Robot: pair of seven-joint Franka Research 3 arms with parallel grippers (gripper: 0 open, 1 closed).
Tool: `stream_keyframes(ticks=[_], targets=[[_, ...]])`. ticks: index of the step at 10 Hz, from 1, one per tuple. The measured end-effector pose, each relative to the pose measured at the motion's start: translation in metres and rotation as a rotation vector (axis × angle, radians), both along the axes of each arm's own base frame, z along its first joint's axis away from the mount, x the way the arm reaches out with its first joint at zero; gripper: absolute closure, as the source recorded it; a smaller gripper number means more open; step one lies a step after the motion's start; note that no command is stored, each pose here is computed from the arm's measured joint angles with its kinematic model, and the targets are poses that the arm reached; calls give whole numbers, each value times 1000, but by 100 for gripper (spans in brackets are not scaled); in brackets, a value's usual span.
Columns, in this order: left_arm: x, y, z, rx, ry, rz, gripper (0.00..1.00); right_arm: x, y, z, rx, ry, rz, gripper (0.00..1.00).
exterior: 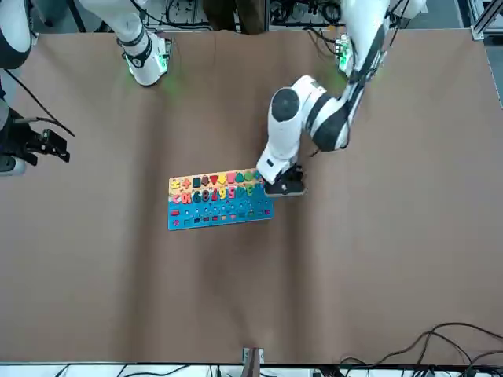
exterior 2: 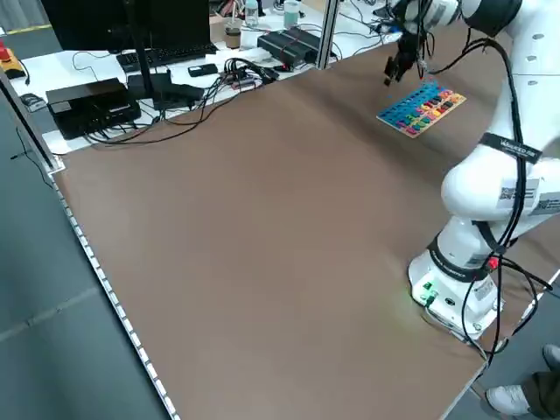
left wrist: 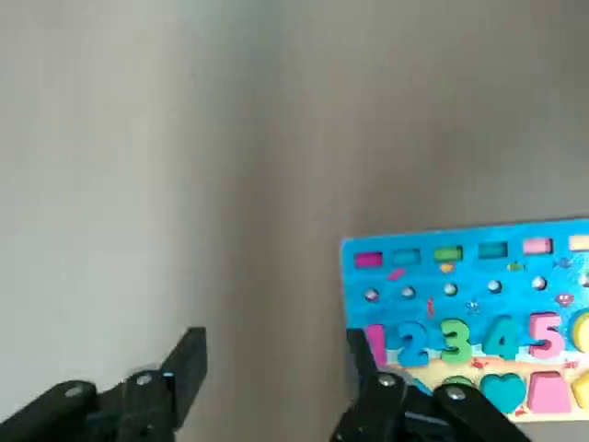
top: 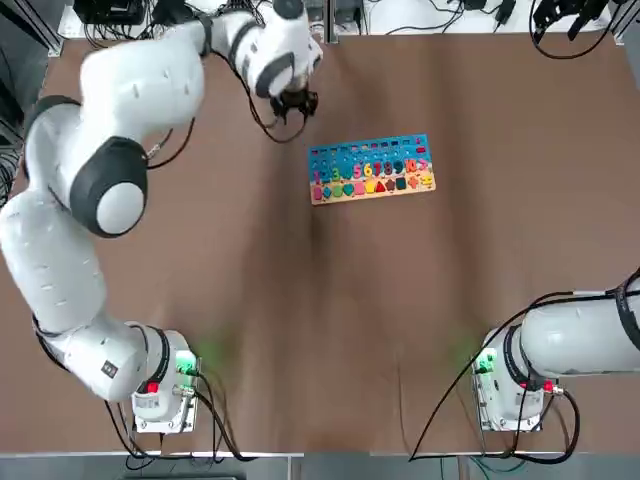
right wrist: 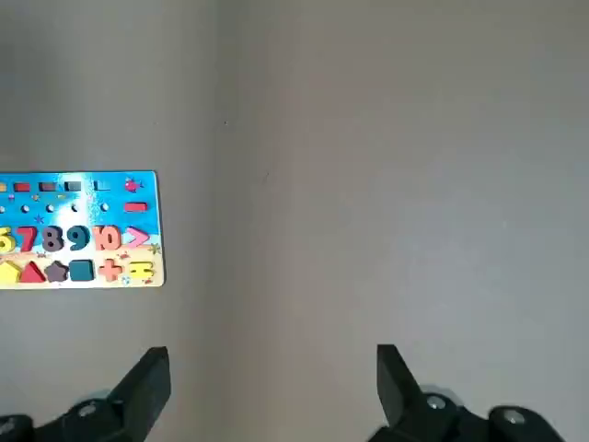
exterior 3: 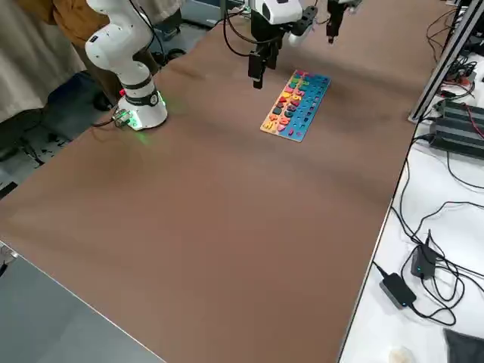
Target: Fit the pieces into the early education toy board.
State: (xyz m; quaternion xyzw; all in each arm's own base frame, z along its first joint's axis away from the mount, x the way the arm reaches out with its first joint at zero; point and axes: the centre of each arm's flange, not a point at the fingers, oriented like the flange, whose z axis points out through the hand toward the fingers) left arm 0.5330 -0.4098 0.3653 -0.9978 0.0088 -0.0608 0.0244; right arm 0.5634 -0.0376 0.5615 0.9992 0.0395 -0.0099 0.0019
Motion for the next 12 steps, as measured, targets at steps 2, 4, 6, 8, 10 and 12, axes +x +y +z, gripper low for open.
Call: stream_keyframes(ticks=[2, 4, 6, 8, 10, 12], targets=[[29, 41, 40, -2, -42, -71, 12, 14, 16, -15, -3, -16, 29, 1], [55, 107, 89, 25, -68, -108, 3, 25, 30, -35, -5, -7, 52, 1], [60, 165, 139, 31, -74, -71, 0, 32, 33, -40, -6, -7, 57, 1], [58, 216, 174, 16, -59, -32, 0, 33, 29, -33, -7, -16, 50, 1], [58, 262, 198, -35, -44, -41, 0, 31, 23, -27, -7, -3, 44, 1], [48, 302, 221, -88, -14, -29, 0, 28, 17, -25, 0, 26, 84, 1]])
